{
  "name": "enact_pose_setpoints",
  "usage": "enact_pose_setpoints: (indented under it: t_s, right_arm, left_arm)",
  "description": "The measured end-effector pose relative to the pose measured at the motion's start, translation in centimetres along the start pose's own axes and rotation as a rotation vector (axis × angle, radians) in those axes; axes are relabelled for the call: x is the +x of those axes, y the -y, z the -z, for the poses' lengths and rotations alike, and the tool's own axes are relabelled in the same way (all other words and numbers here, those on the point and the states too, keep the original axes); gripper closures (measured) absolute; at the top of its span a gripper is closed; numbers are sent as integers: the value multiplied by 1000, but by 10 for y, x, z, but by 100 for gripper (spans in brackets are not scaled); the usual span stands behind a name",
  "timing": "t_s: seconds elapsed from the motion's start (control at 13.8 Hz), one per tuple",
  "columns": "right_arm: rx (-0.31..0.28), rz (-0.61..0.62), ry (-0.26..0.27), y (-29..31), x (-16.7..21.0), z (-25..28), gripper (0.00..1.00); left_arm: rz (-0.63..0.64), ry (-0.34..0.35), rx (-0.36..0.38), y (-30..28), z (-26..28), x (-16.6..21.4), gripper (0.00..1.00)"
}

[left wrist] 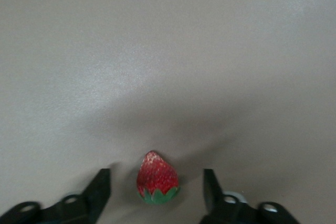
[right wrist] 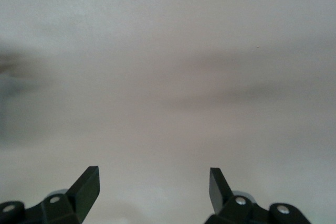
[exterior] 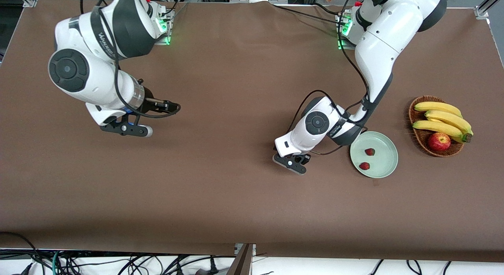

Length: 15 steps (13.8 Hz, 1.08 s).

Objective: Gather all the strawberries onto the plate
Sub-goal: 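Grasp the last strawberry with the left gripper while the right gripper withdraws, then carry the last strawberry over the plate and open the left gripper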

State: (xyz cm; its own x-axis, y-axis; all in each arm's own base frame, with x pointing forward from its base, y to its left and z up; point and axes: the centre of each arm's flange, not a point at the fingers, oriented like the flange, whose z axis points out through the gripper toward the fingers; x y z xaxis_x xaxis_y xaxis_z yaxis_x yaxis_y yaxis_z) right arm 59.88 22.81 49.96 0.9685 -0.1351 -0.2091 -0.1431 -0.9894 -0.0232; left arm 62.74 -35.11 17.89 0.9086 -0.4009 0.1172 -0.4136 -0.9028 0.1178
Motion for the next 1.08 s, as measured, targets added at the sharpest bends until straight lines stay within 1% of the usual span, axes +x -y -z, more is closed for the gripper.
enact_pose_setpoints:
  t_s: [0.07,0.14,0.22,0.29,0.36,0.43,0.51,0.58,0.65,0.8,0.94,1.08]
  right_arm:
    - [10,4,1,-13,-2,7,6]
    - [24,13,2,-29,-6,17,6]
    - [39,23,2,-49,-11,27,6]
    - [54,27,-1,-71,-19,39,4]
    - [66,29,-1,-92,-28,51,4]
    - [73,33,2,-108,-39,62,4]
    - [70,35,-1,-120,-50,73,1]
    - [49,37,-16,-127,-58,81,1]
    - [29,38,-35,-130,-63,88,1]
    - [6,52,-60,-133,-68,95,0]
    - [-28,86,-79,-137,-66,97,0]
    - [-39,95,-83,-139,-66,97,0]
  left_arm:
    - [2,-1,-2,1,-4,-1,42]
    - [4,-4,-2,3,-5,-1,51]
    - [7,-9,0,5,-3,0,63]
    - [10,-13,1,8,-1,1,68]
    - [16,-7,7,13,3,3,68]
    - [22,21,23,21,10,2,68]
    - [22,71,46,33,21,1,68]
    - [8,122,71,48,36,0,68]
    - [-17,171,93,65,55,-2,68]
    - [-94,265,147,110,88,-12,68]
    - [-178,312,213,161,110,-20,68]
    - [-243,337,209,208,116,-30,68]
